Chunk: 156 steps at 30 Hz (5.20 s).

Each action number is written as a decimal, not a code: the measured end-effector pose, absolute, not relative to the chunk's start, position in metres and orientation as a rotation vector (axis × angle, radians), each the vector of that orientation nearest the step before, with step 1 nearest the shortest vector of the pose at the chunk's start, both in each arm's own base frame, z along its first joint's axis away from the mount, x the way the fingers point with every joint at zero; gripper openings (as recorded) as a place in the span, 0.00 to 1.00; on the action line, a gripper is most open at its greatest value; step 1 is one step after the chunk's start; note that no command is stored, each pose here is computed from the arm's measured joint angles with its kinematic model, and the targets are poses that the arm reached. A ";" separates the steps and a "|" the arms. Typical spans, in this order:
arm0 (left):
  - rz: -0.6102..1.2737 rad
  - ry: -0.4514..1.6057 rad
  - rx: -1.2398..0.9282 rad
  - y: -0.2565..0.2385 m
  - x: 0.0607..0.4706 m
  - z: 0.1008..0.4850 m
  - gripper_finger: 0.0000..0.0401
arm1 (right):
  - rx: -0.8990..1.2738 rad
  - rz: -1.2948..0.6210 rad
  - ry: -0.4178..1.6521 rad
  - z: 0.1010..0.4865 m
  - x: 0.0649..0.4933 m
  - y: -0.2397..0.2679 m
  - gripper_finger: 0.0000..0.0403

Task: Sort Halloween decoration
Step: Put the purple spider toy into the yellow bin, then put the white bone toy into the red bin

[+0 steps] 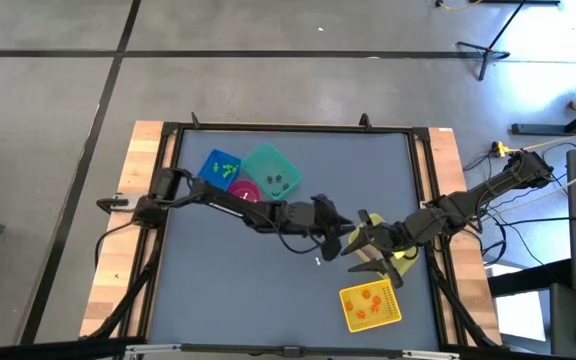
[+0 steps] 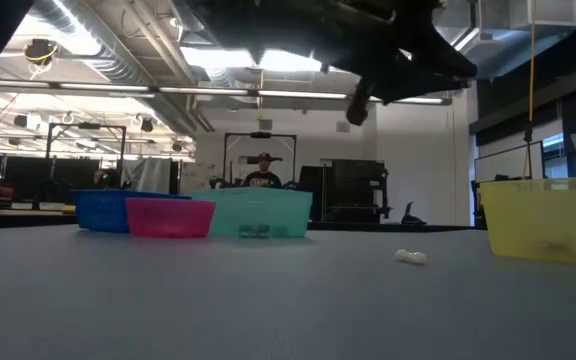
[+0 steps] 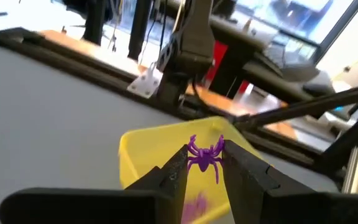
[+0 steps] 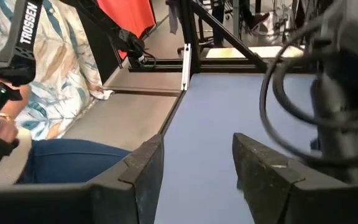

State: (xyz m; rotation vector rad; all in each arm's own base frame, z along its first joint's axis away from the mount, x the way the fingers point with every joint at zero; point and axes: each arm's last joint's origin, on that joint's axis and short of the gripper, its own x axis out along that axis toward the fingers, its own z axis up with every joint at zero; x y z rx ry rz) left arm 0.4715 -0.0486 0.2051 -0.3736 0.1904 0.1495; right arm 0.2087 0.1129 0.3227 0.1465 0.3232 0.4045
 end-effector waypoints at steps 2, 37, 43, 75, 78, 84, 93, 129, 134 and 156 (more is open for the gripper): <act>0.138 0.146 -0.376 -0.049 0.476 0.198 0.20 | 0.117 0.411 0.308 0.327 0.209 0.113 0.47; 0.120 0.074 -0.286 -0.053 0.525 0.141 0.25 | -0.019 0.427 0.298 0.345 0.206 0.111 0.47; 0.119 0.075 -0.262 -0.053 0.525 0.141 0.38 | -0.021 0.427 0.303 0.345 0.206 0.111 0.47; -0.044 0.016 -0.015 -0.041 0.522 0.186 0.49 | -0.022 0.259 0.122 0.382 0.153 0.076 0.47; -0.049 0.063 0.043 -0.041 0.517 0.200 0.49 | -0.072 0.162 0.128 0.384 0.138 0.065 0.47; -0.092 0.244 0.115 -0.041 0.504 0.218 0.49 | -0.115 -0.022 0.191 0.371 0.127 0.053 0.47; -0.300 0.447 0.167 -0.045 0.484 0.226 0.49 | -0.051 -0.055 0.228 0.308 0.129 0.054 0.47; -0.309 0.528 0.186 -0.042 0.480 0.220 0.49 | 0.147 -0.050 0.044 0.194 0.094 -0.002 0.47; -0.312 0.528 0.187 -0.044 0.480 0.220 0.49 | 0.149 -0.048 0.013 0.184 0.091 -0.002 0.47; -0.426 0.706 0.275 -0.062 0.473 0.261 0.48 | 0.122 -0.018 -0.028 0.168 0.097 -0.001 0.47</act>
